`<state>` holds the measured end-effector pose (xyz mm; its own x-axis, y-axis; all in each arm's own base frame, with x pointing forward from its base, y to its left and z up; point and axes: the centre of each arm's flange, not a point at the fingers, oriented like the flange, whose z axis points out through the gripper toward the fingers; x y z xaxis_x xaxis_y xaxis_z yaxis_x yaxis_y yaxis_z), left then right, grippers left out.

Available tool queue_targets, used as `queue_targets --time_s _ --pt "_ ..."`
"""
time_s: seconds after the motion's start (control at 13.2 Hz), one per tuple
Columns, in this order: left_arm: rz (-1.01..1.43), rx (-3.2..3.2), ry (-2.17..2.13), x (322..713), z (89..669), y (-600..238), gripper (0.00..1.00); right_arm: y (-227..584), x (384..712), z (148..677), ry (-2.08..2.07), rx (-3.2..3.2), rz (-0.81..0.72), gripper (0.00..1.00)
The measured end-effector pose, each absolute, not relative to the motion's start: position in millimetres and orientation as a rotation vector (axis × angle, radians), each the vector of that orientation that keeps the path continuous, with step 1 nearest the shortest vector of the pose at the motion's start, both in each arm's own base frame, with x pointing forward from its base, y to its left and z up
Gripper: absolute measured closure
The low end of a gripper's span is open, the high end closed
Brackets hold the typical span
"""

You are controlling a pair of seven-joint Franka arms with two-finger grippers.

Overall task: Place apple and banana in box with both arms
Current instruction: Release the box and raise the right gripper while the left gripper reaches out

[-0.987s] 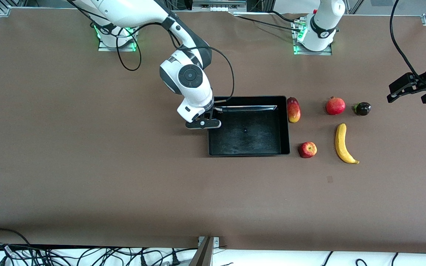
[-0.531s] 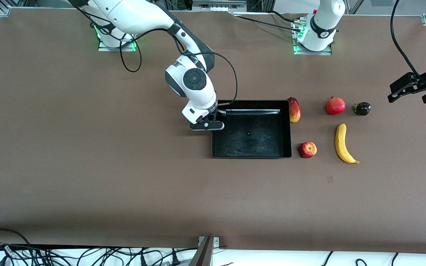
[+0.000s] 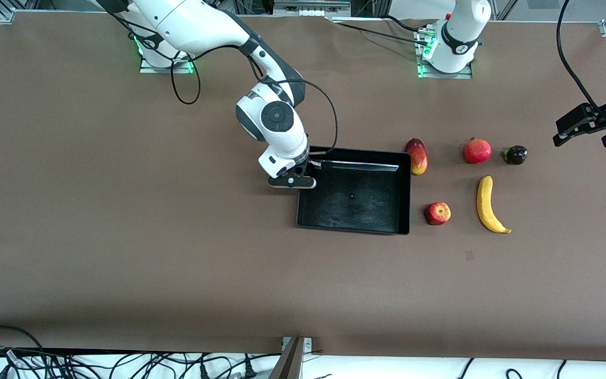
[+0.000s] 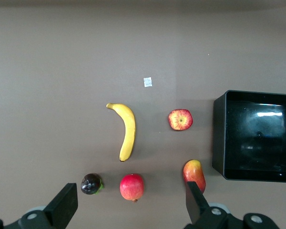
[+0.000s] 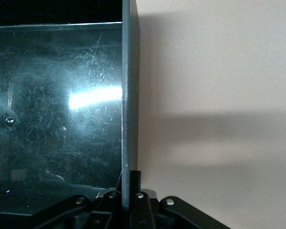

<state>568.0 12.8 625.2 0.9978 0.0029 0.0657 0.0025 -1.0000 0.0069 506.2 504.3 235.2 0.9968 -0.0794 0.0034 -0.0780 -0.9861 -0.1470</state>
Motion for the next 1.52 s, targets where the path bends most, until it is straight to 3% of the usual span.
queue_targets --time_s 0.08,0.23,0.53,0.84,1.21,1.52 --pt "0.103 3.133 0.004 568.0 625.1 12.8 0.0 505.1 506.4 234.2 0.12 -2.986 -0.021 0.96" --pt "0.101 3.133 0.004 568.4 624.4 12.8 0.0 508.3 506.9 236.8 0.107 -2.974 -0.05 0.81" --pt "0.088 3.134 0.004 570.7 619.7 12.7 0.0 518.8 510.1 262.3 0.078 -2.946 -0.117 0.41" --pt "0.08 3.134 0.004 572.3 616.7 12.6 0.0 479.3 546.8 356.3 0.17 -2.949 -0.233 0.0" --pt "0.07 3.139 0.004 599.0 578.4 12.0 0.0 355.1 592.9 478.5 0.301 -3.04 -0.345 0.0" --pt "0.11 3.145 0.004 639.3 517.3 11.4 0.0 252.5 603.5 521.7 0.229 -3.102 -0.149 0.0"
